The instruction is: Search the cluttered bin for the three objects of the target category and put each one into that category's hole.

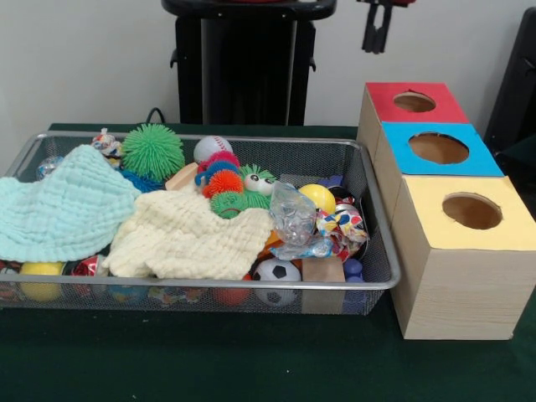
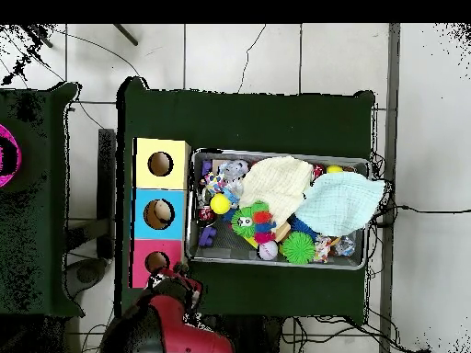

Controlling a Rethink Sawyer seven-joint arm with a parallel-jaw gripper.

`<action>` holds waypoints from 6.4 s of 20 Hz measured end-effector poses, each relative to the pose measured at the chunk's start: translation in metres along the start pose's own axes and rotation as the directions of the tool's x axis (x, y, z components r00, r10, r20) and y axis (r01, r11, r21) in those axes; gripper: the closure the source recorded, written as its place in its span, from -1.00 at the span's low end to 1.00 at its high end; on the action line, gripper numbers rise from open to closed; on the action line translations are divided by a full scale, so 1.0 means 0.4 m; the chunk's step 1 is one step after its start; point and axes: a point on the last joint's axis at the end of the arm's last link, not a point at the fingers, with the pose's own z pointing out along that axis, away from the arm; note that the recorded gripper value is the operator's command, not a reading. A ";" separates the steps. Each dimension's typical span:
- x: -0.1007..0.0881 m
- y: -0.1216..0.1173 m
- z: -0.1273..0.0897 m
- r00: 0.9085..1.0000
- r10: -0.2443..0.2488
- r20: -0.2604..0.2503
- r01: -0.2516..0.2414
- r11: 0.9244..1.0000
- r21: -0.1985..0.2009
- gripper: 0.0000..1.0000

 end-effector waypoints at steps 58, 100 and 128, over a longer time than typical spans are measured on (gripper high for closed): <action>-0.604 -0.556 0.488 0.992 -0.117 -0.036 0.111 0.983 -0.147 -1.00; -0.633 -0.561 0.449 0.990 -0.135 -0.042 0.125 0.974 -0.188 1.00; -0.294 -0.161 0.143 0.988 -0.154 0.024 0.155 0.943 -0.296 1.00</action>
